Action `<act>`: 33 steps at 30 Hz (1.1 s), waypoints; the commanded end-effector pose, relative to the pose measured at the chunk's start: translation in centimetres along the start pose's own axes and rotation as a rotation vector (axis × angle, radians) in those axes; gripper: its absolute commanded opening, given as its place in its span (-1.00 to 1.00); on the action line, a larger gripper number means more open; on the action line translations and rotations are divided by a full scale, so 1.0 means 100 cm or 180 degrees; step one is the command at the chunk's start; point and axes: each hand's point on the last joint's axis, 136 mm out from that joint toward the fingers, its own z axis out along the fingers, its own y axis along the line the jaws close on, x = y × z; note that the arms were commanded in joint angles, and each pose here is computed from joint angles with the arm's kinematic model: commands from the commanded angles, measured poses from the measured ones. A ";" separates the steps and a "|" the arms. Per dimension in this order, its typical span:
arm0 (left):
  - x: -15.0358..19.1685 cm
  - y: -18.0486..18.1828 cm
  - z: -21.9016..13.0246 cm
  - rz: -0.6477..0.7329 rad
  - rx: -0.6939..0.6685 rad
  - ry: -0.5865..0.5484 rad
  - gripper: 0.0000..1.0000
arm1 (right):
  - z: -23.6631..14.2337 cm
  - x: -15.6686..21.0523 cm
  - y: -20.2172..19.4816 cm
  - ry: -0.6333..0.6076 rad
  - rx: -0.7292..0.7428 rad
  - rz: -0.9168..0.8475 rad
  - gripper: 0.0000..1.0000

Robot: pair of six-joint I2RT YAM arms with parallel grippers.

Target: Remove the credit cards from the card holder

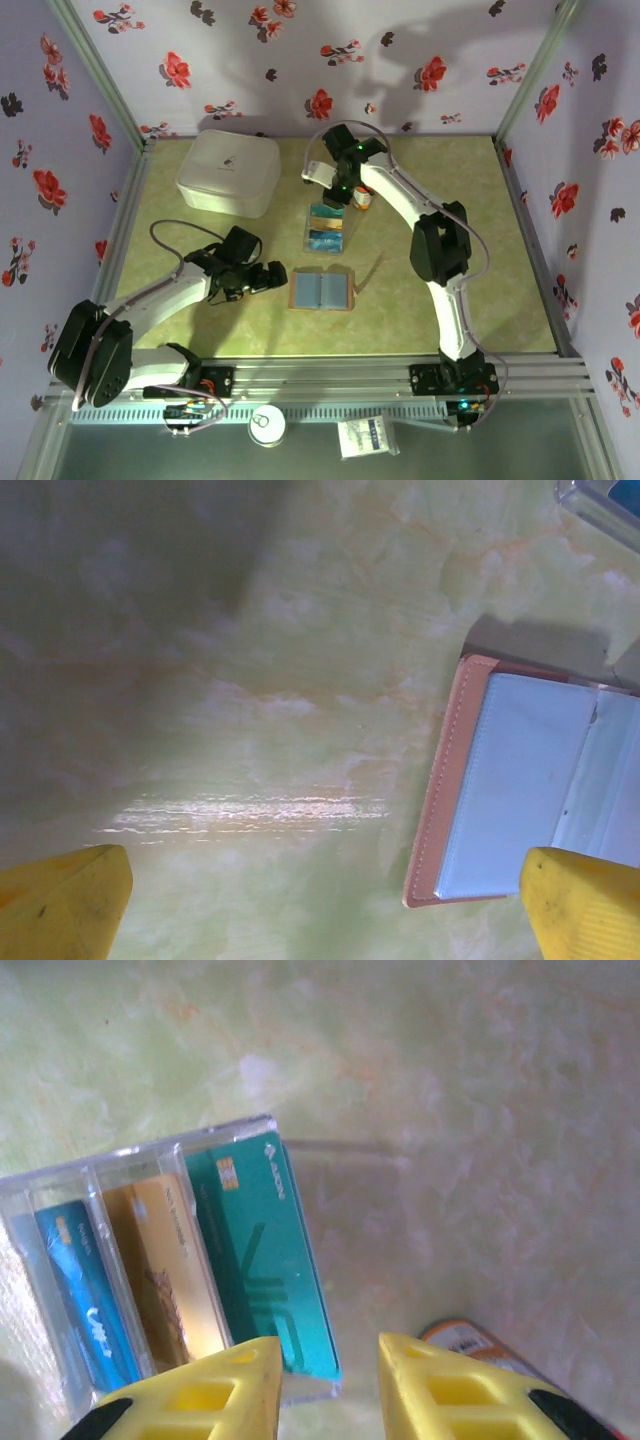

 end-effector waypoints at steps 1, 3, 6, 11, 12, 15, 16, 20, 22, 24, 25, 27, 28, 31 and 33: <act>-0.016 0.006 -0.015 0.0117 -0.0153 -0.0229 0.99 | -0.034 -0.006 -0.015 -0.0254 0.0379 0.0306 -0.32; -0.022 0.011 -0.019 0.0150 -0.0238 -0.0331 0.99 | -0.039 0.001 -0.014 -0.0298 0.0475 0.0451 -0.26; -0.033 0.019 -0.026 0.0197 -0.0392 -0.0498 0.99 | -0.049 0.013 -0.014 -0.0360 0.0663 0.0668 -0.16; -0.056 0.036 -0.043 0.0298 -0.0735 -0.0822 1.00 | -0.064 0.043 -0.014 -0.0455 0.0955 0.1093 0.19; -0.062 0.039 -0.047 0.0315 -0.0807 -0.0899 0.99 | -0.068 0.049 -0.015 -0.0491 0.1029 0.1169 0.30; -0.078 0.050 -0.059 0.0427 -0.1035 -0.1161 1.00 | -0.073 0.076 -0.016 -0.0497 0.1244 0.1420 0.65; -0.084 0.055 -0.065 0.0461 -0.1142 -0.1261 0.99 | -0.075 0.087 -0.017 -0.0491 0.1341 0.1505 0.93; -0.104 0.071 -0.085 0.0522 -0.1448 -0.1616 0.99 | -0.087 0.127 -0.023 -0.0509 0.1690 0.1844 0.98; -0.113 0.079 -0.090 0.0545 -0.1554 -0.1781 0.99 | -0.092 0.150 -0.025 -0.0529 0.1852 0.2050 0.98; -0.121 0.087 -0.093 0.0551 -0.1623 -0.1912 0.99 | -0.097 0.170 -0.027 -0.0540 0.1998 0.2229 0.98; -0.124 0.091 -0.093 0.0571 -0.1658 -0.1958 0.99 | -0.098 0.181 -0.027 -0.0552 0.2077 0.2323 0.98; -0.130 0.098 -0.093 0.0555 -0.1707 -0.2039 0.99 | -0.102 0.202 -0.029 -0.0613 0.2222 0.2516 0.98; -0.134 0.102 -0.093 0.0545 -0.1725 -0.2085 1.00 | -0.104 0.212 -0.029 -0.0658 0.2283 0.2623 0.99; -0.146 0.110 -0.093 0.0542 -0.1735 -0.2289 1.00 | -0.106 0.241 -0.033 -0.0841 0.2493 0.2943 0.99; -0.154 0.113 -0.097 0.0576 -0.1757 -0.2410 1.00 | -0.104 0.257 -0.036 -0.0987 0.2583 0.3141 0.98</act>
